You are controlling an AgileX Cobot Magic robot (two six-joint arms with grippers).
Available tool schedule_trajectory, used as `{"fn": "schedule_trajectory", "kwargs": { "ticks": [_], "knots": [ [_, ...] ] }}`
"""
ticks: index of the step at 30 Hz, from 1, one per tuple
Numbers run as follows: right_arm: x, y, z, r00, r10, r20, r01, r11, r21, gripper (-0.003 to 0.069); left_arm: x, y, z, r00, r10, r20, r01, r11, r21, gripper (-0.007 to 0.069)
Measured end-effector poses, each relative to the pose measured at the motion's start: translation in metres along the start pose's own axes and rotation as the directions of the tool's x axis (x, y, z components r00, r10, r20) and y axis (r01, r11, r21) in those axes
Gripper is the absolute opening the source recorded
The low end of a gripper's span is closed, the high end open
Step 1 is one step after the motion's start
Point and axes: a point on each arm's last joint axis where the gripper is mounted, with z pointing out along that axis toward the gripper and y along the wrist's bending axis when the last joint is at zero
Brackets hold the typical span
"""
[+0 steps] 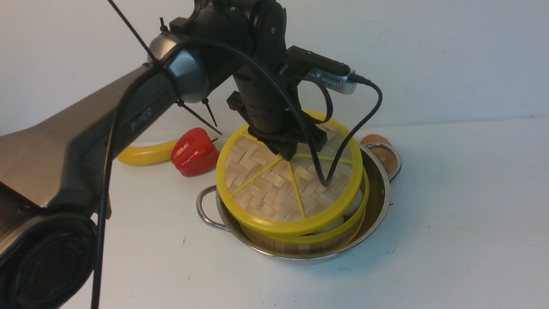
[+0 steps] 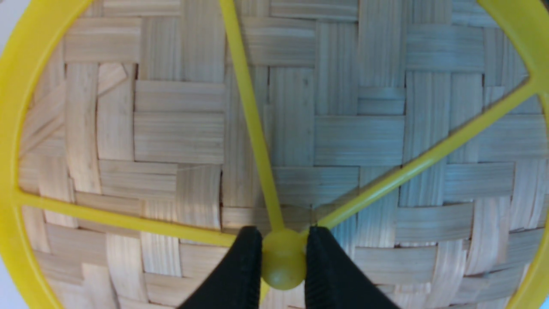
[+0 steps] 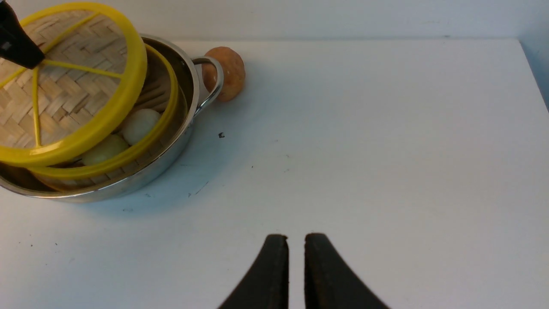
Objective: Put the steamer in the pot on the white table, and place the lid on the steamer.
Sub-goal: 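Place the yellow bamboo steamer lid onto the steamer in the pot with the left gripper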
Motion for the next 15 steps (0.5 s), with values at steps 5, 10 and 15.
{"fn": "schedule_trajectory", "kwargs": {
  "ticks": [5, 10, 15],
  "knots": [
    [0.0, 0.0, 0.0, 1.0, 0.0, 0.0, 0.0, 1.0, 0.0, 0.0081, 0.0, -0.004, 0.017, 0.999, 0.01, -0.033, -0.01, 1.0, 0.006, 0.0121],
    [0.0, 0.0, 0.0, 1.0, 0.0, 0.0, 0.0, 1.0, 0.0, 0.0081, 0.001, -0.007, 0.022, 0.999, 0.022, -0.044, -0.021, 1.0, 0.004, 0.0121],
    [0.0, 0.0, 0.0, 1.0, 0.0, 0.0, 0.0, 1.0, 0.0, 0.0081, -0.001, -0.011, 0.023, 0.999, 0.033, -0.028, -0.033, 0.999, 0.011, 0.0121]
  ]
}}
